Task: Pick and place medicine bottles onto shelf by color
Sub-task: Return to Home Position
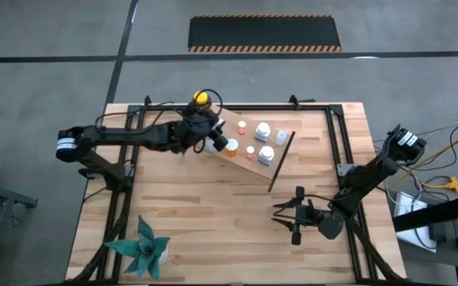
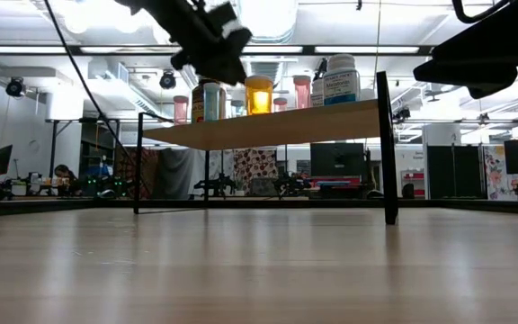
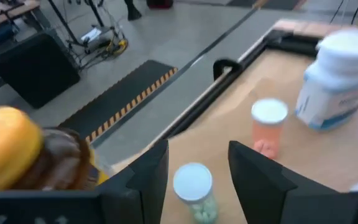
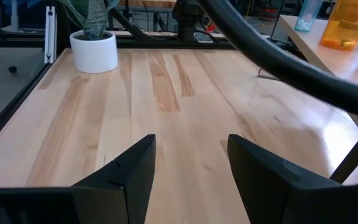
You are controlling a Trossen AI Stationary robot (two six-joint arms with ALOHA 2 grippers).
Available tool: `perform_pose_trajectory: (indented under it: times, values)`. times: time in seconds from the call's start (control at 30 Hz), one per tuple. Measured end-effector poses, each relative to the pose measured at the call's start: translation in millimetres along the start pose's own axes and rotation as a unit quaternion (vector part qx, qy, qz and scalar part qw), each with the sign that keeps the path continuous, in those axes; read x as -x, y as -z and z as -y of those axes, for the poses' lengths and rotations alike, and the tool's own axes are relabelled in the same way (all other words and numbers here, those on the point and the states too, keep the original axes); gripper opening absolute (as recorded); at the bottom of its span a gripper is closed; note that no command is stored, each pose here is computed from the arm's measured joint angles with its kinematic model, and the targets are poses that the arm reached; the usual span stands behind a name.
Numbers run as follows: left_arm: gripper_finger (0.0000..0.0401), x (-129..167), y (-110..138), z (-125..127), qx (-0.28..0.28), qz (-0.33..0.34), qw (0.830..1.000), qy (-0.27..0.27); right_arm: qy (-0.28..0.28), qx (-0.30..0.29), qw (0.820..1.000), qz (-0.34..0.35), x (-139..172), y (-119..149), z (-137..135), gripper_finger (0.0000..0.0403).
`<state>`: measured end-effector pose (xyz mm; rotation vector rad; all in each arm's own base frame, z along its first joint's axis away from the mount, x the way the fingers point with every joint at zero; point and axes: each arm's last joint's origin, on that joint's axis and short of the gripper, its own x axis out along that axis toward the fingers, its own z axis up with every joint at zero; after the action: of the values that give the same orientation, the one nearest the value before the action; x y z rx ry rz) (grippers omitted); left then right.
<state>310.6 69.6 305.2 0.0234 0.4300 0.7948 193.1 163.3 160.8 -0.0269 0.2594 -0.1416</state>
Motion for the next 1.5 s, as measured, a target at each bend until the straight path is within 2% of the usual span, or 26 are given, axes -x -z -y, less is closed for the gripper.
perform_pose_trajectory:
  times: [0.17, 0.23, 0.33, 0.5, 0.6, 0.73, 0.8, 0.93, 1.07, 1.17, 1.27, 1.37, 1.5]
  values:
    - [0.0151, 26, -14, -8, 0.023, 0.034, 0.999, 0.022, 0.0, 0.006, 1.0, 0.0, 0, 0, 0, 0.0192]
    - [0.0151, 43, -22, -11, 0.036, 0.055, 0.996, 0.052, 0.0, 0.017, 1.0, 0.0, 0, 0, 0, 0.0192]
    - [0.0151, 71, -32, -12, 0.075, 0.085, 0.986, 0.126, -0.001, 0.049, 0.999, 0.0, 0, 0, 0, 0.0192]
    - [0.015, 119, -29, 9, 0.088, 0.119, 0.948, 0.282, -0.004, 0.078, 0.997, 0.011, -3, -4, 1, 0.0192]
    - [0.015, 145, -17, 33, 0.063, 0.145, 0.923, 0.351, -0.02, 0.099, 0.995, 0.017, -8, -8, 3, 0.0192]
    - [0.015, 173, 12, 69, 0.016, 0.17, 0.891, 0.421, -0.065, 0.13, 0.989, 0.036, -17, -16, 9, 0.0191]
    - [0.015, 183, 29, 83, -0.008, 0.173, 0.886, 0.43, -0.074, 0.153, 0.984, 0.051, -21, -20, 12, 0.0191]
    - [0.015, 200, 52, 97, -0.062, 0.177, 0.883, 0.43, -0.047, 0.201, 0.975, 0.081, -27, -31, 22, 0.0191]
    - [0.015, 213, 72, 97, -0.136, 0.181, 0.865, 0.447, -0.032, 0.21, 0.972, 0.096, -28, -39, 31, 0.0191]
    - [0.015, 215, 81, 90, -0.161, 0.191, 0.858, 0.448, -0.043, 0.206, 0.972, 0.104, -24, -40, 38, 0.019]
    - [0.015, 211, 92, 79, -0.169, 0.189, 0.861, 0.44, -0.059, 0.206, 0.971, 0.108, -21, -37, 49, 0.0184]
    - [0.015, 204, 102, 65, -0.161, 0.193, 0.874, 0.415, -0.073, 0.199, 0.969, 0.124, -16, -36, 60, 0.0174]
    - [0.015, 198, 116, 44, -0.143, 0.205, 0.883, 0.398, -0.071, 0.196, 0.965, 0.158, -5, -38, 75, 0.0161]
